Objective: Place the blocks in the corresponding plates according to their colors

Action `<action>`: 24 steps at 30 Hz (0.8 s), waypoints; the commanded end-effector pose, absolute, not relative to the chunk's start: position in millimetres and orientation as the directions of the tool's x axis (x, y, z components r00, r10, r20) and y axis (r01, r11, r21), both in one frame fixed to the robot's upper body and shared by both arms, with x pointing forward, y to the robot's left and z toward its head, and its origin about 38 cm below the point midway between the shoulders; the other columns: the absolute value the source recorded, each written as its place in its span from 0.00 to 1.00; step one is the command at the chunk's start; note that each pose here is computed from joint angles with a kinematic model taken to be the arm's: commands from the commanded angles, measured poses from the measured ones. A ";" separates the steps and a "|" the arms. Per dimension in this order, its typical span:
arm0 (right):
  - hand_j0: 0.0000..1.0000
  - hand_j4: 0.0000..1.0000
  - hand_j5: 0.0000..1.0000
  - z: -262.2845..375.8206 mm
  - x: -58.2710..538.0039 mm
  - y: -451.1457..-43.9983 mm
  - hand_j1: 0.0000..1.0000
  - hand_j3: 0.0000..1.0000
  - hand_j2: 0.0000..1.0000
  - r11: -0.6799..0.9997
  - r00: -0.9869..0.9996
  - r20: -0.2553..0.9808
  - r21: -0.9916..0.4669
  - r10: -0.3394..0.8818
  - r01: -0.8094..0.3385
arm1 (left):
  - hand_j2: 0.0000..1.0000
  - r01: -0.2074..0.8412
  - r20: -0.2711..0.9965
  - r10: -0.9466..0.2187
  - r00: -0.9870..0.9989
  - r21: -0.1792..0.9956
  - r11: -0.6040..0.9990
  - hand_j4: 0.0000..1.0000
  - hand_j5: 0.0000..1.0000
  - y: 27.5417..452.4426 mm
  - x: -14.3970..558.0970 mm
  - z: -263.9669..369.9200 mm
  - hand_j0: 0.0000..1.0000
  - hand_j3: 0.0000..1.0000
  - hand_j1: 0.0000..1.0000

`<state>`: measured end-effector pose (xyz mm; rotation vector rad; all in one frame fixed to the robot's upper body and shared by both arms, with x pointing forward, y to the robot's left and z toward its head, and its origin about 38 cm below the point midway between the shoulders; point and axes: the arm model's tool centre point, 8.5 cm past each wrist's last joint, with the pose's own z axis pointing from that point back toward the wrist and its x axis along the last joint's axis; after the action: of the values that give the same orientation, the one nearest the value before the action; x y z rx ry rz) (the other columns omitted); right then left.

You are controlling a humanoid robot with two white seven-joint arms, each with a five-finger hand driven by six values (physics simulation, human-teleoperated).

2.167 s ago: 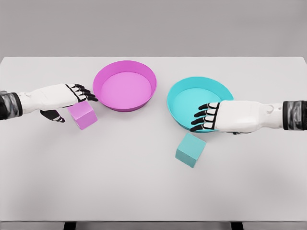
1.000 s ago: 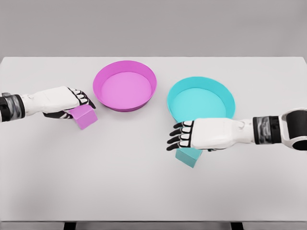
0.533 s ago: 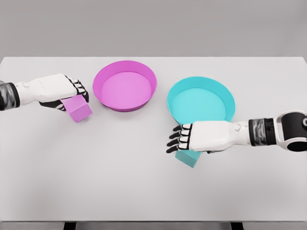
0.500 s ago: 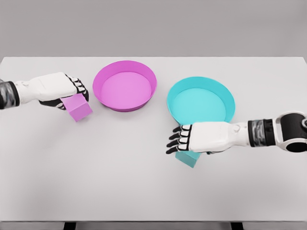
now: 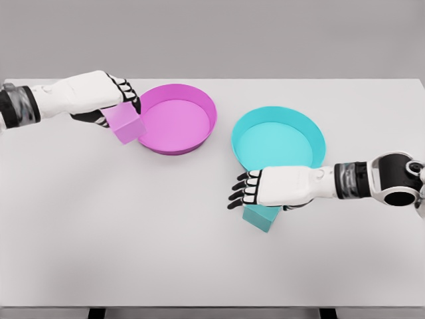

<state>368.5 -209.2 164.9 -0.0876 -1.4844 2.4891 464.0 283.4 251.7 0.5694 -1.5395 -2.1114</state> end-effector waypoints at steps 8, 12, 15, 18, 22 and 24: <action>1.00 1.00 1.00 162.4 365.6 -207.2 1.00 1.00 1.00 -0.471 -0.972 0.069 -0.865 0.226 -0.171 | 0.42 0.113 -0.033 -0.515 -0.857 0.962 -0.250 0.42 0.42 211.6 477.8 236.1 0.42 0.42 0.42; 0.92 0.92 0.92 164.0 363.8 -205.5 0.92 0.92 0.92 -0.471 -0.974 0.066 -0.867 0.218 -0.164 | 0.48 0.106 -0.031 -0.506 -0.862 0.965 -0.241 0.48 0.48 204.2 478.8 237.5 0.48 0.48 0.48; 0.84 0.84 0.84 164.0 363.5 -205.3 0.84 0.84 0.84 -0.473 -0.974 0.066 -0.865 0.217 -0.164 | 0.58 0.104 -0.029 -0.506 -0.862 0.967 -0.232 0.58 0.58 203.8 479.7 240.3 0.58 0.58 0.58; 0.77 0.77 0.77 164.2 362.7 -204.1 0.77 0.77 0.77 -0.480 -0.975 0.065 -0.862 0.212 -0.162 | 0.90 0.112 -0.020 -0.543 -0.840 0.971 -0.209 0.90 0.90 212.3 485.2 244.1 0.90 0.90 0.90; 0.75 0.75 0.75 166.4 363.9 -204.0 0.75 0.75 0.75 -0.478 -0.975 0.060 -0.864 0.212 -0.157 | 1.00 0.102 -0.027 -0.556 -0.831 0.974 -0.201 1.00 1.00 219.2 487.6 251.3 1.00 1.00 1.00; 0.71 0.71 0.71 170.5 365.0 -202.9 0.71 0.71 0.71 -0.472 -0.976 0.051 -0.869 0.210 -0.147 | 1.00 0.100 -0.022 -0.554 -0.833 0.977 -0.189 1.00 1.00 222.8 487.1 255.8 1.00 1.00 1.00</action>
<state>365.1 -203.3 169.2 -0.0913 -1.4770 2.5321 487.0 218.7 252.7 0.5266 -1.6440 -2.0876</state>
